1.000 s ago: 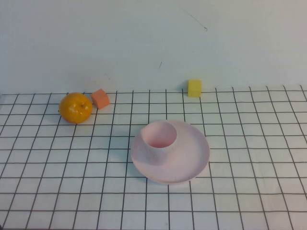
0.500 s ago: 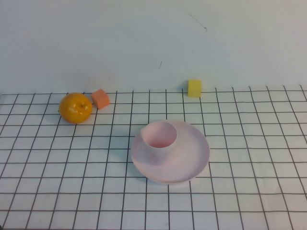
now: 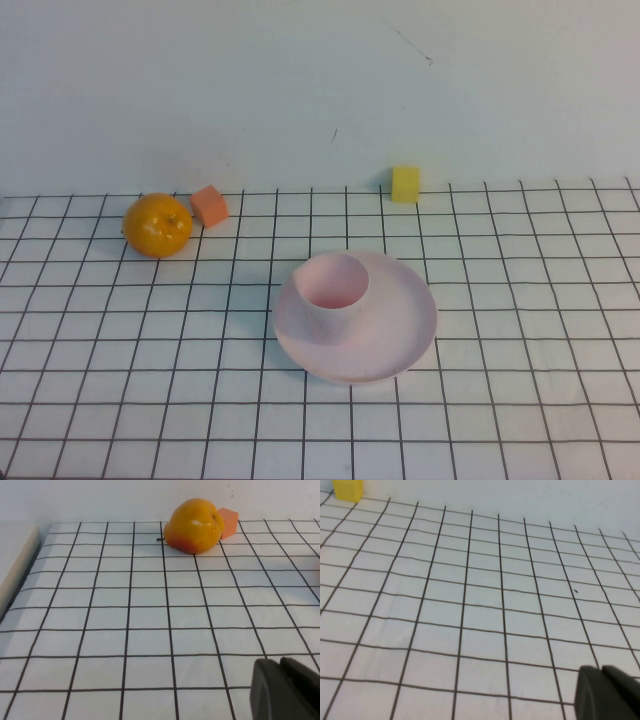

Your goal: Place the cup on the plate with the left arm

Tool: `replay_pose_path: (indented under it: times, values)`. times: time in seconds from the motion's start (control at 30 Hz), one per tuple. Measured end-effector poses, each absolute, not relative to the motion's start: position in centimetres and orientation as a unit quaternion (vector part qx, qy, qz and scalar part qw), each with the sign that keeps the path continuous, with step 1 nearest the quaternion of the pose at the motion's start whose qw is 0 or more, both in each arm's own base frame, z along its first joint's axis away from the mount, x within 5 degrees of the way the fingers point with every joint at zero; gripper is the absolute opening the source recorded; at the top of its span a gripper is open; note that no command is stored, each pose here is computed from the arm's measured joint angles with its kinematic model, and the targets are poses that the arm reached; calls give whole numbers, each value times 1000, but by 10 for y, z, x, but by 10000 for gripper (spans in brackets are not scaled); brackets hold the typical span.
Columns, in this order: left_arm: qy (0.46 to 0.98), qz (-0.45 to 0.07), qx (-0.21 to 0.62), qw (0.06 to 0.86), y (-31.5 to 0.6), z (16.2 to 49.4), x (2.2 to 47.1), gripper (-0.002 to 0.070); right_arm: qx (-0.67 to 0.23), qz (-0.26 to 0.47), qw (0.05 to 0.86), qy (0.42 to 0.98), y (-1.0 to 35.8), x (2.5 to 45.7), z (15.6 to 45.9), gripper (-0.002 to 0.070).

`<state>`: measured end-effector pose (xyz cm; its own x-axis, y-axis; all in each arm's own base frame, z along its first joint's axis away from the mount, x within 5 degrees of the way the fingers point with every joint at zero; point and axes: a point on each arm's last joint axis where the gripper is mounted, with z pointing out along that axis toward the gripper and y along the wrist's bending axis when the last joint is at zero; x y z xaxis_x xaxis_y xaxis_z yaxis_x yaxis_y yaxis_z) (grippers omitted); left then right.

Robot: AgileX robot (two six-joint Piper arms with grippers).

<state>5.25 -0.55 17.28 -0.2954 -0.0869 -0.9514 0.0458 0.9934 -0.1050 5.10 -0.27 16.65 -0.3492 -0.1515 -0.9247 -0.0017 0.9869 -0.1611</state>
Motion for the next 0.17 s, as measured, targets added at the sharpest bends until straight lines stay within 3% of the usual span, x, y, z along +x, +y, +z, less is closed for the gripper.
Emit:
replay_pose_path:
  times: [0.17]
  values:
    - [803, -59, -17, 593, -5, 173, 52, -1, -47, -66, 568, 819, -3, 51, 167, -2]
